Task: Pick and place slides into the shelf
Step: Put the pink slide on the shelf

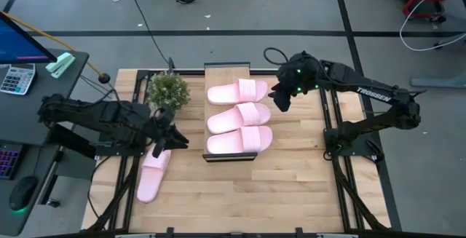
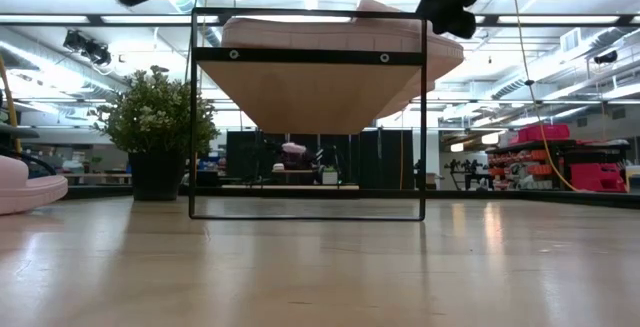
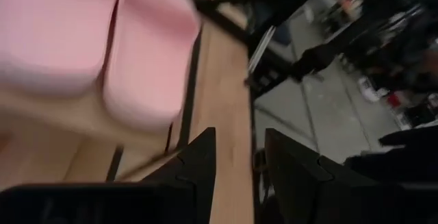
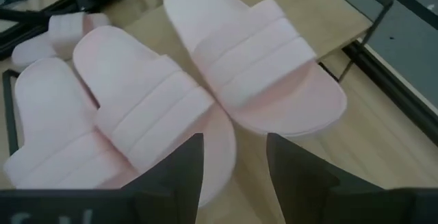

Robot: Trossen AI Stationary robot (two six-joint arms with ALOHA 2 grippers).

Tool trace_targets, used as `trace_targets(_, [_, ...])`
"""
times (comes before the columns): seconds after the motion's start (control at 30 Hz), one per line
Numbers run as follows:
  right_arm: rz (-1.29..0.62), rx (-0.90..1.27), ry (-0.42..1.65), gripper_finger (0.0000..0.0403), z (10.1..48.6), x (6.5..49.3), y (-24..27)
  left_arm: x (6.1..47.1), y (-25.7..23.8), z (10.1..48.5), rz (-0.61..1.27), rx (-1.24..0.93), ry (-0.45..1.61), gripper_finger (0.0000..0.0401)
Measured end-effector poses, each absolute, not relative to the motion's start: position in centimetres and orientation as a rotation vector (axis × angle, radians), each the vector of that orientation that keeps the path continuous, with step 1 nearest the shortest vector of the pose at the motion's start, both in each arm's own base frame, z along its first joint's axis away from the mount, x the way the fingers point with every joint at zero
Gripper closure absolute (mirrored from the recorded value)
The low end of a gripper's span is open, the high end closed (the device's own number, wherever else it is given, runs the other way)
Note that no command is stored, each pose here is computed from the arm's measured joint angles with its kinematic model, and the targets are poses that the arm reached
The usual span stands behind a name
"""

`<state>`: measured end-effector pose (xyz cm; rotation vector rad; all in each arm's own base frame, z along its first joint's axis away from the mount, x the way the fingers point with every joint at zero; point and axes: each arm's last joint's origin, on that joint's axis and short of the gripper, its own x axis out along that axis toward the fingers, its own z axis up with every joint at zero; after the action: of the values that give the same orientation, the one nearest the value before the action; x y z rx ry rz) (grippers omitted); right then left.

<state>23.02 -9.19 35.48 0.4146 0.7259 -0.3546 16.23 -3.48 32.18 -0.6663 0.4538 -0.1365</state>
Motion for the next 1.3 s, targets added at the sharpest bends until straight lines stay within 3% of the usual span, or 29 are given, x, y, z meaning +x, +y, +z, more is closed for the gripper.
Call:
trace_targets(0.4, [-0.276,0.454,0.723,0.0238,35.5,23.1,-9.1,13.5,-3.9,28.5,0.047,-0.725,0.923,0.0277])
trace_targets(0.9, [-0.162,0.485,0.626,0.0238,36.3,24.4,-7.4,13.4,-4.3,28.5,0.014,-0.708,0.938,0.0246])
trace_targets(1.3, [-0.083,0.468,0.583,0.0238,36.8,25.4,-4.8,13.2,-4.8,28.4,0.035,-0.794,0.963,0.0261])
